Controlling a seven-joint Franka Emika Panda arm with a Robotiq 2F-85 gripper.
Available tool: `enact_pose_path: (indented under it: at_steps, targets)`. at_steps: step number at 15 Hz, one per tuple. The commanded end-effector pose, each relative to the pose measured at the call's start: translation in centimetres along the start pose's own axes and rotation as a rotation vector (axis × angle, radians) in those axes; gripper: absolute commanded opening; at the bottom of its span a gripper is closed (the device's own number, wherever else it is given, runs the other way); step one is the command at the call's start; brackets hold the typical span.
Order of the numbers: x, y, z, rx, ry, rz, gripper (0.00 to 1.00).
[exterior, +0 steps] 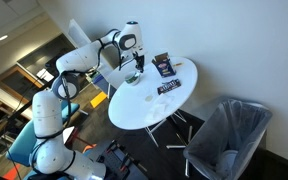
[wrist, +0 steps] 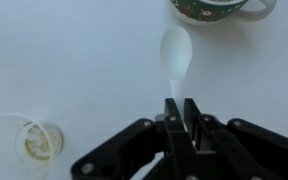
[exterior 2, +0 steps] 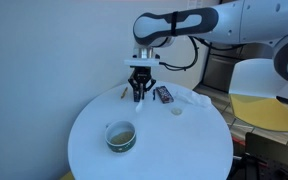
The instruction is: Put some of the things in the cup on the spoon
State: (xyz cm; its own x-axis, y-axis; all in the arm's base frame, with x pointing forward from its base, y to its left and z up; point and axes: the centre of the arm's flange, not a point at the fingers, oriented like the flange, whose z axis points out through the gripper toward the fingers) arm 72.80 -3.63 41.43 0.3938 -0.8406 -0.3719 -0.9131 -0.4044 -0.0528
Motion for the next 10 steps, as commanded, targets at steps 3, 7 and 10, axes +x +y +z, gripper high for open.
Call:
enact_pose_path:
  at_steps: [3,7,10]
  targets:
    - [-5.0,1.7,-6.3,0.0,0.18,-0.047,0.03]
    - [-8.4,1.3,-7.3,-0.038,0.287,-0.122,0.03]
    - [-10.4,-0.2,-5.9,-0.052,0.374,-0.179,0.03]
